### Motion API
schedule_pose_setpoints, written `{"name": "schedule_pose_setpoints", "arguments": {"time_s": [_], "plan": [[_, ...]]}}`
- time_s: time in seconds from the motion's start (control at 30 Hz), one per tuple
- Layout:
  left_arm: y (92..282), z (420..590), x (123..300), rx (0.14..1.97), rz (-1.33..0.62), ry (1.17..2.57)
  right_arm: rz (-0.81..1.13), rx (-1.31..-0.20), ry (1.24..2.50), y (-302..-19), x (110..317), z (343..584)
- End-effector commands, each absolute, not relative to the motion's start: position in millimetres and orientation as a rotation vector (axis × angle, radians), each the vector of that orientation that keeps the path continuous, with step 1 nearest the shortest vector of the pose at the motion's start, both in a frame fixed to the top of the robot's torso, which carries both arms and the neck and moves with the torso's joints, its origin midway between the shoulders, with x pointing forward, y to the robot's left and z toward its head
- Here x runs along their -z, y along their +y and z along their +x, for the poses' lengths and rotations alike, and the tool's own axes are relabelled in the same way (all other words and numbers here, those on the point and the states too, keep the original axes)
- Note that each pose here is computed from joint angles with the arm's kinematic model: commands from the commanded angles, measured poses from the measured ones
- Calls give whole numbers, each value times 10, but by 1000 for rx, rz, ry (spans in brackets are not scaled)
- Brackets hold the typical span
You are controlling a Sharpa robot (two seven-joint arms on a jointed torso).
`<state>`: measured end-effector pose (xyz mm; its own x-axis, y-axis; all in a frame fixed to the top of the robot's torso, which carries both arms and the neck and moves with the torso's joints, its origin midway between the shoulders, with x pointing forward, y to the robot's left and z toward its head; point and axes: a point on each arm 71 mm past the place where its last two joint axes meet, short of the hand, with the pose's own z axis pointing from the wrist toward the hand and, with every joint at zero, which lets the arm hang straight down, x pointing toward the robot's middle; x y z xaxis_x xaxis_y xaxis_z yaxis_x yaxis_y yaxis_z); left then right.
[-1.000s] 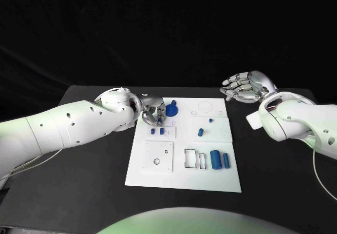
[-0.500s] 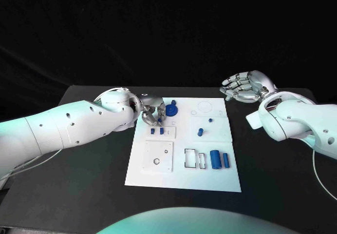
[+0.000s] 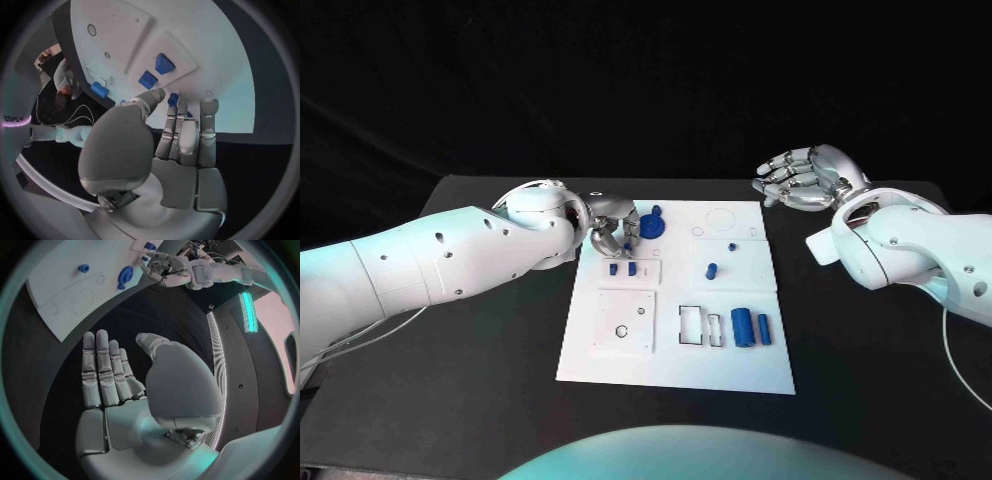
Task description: Assemble the parts on the task board
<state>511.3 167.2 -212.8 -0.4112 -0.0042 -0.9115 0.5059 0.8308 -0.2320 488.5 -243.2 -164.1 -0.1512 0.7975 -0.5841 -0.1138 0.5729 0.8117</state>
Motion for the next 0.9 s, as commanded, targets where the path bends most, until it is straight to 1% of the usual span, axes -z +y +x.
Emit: {"name": "schedule_pose_setpoints", "arguments": {"time_s": [0.03,0.33,0.6,0.77,0.87,0.9], "plan": [[1647,5106,2101,623,359,1895,587,-894,1522,-2421,1637,4882],[1638,5104,2019,731,261,1808,587,-894,1521,-2421,1636,4883],[1735,5098,1921,841,87,1811,588,-890,1523,-2435,1640,4889],[1889,5125,1825,970,-172,1794,563,-890,1549,-2436,1654,4898],[2035,5152,1772,1072,-390,1750,494,-884,1593,-2415,1670,4899],[2066,5156,1764,1093,-435,1739,475,-882,1606,-2409,1675,4899]]}}
